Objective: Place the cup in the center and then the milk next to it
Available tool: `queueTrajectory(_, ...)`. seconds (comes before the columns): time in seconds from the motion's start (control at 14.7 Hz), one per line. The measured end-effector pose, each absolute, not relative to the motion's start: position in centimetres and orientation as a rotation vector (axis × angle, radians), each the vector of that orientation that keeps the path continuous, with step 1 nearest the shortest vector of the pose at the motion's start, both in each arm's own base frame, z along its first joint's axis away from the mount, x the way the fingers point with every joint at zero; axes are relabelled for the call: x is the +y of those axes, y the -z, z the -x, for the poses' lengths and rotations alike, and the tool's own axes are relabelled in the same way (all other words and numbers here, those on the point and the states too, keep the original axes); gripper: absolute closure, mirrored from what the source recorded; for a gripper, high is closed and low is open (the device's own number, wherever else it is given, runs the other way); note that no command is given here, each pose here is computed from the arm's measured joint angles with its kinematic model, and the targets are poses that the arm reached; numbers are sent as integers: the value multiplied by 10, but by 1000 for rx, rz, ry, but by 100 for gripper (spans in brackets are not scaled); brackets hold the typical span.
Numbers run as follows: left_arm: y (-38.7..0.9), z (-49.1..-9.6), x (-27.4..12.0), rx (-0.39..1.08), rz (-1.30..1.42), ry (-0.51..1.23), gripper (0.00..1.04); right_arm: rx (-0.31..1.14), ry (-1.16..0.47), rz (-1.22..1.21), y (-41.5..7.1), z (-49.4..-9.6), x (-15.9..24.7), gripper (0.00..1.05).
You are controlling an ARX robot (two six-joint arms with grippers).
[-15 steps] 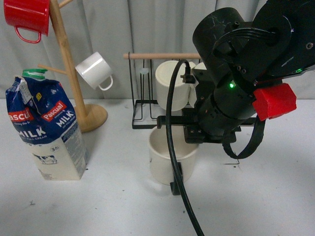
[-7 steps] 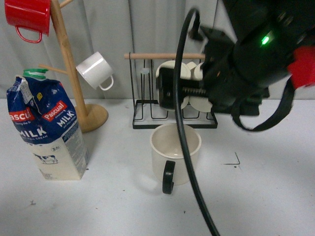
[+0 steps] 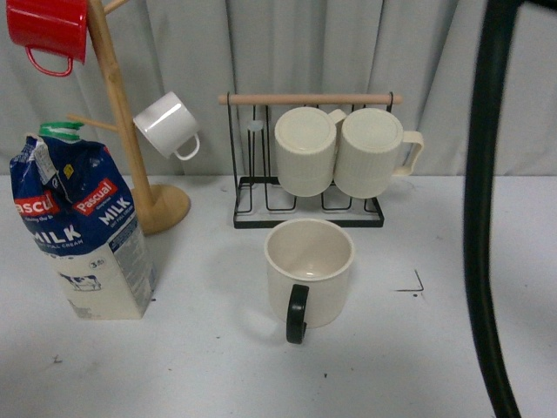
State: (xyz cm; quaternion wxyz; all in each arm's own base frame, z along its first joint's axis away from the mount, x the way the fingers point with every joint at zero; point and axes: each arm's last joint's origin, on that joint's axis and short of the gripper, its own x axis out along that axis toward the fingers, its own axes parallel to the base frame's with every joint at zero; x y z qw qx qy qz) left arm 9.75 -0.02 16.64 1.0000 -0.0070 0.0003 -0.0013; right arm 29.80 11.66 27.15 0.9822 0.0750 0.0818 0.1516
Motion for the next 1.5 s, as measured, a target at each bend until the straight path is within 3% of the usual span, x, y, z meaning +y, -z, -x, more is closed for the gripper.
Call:
queueTrajectory(0.14, -166, -98, 0, 1, 14, 2, 7, 11, -74, -72, -265, -252, 77, 36)
queueTrajectory(0.27, -166, -98, 0, 1, 14, 2, 7, -20, 24, -42, -248, -211, 41, 53)
queueTrajectory(0.41, -166, -98, 0, 1, 14, 3, 7, -9, 23, -26, -226, -186, 30, 69)
queueTrajectory(0.48, -166, -98, 0, 0, 14, 3, 7, 8, -1, -15, -216, -180, 28, 80)
queueTrajectory(0.54, -166, -98, 0, 1, 14, -1, 7, 0, 5, -3, -202, -162, 17, 103)
queueTrajectory(0.88, -166, -98, 0, 1, 14, 0, 7, 1, 21, -3, -185, -141, -1, 103)
queueTrajectory(1.5, -166, -98, 0, 1, 14, 0, 7, -21, 1, -2, -171, -119, 0, 103)
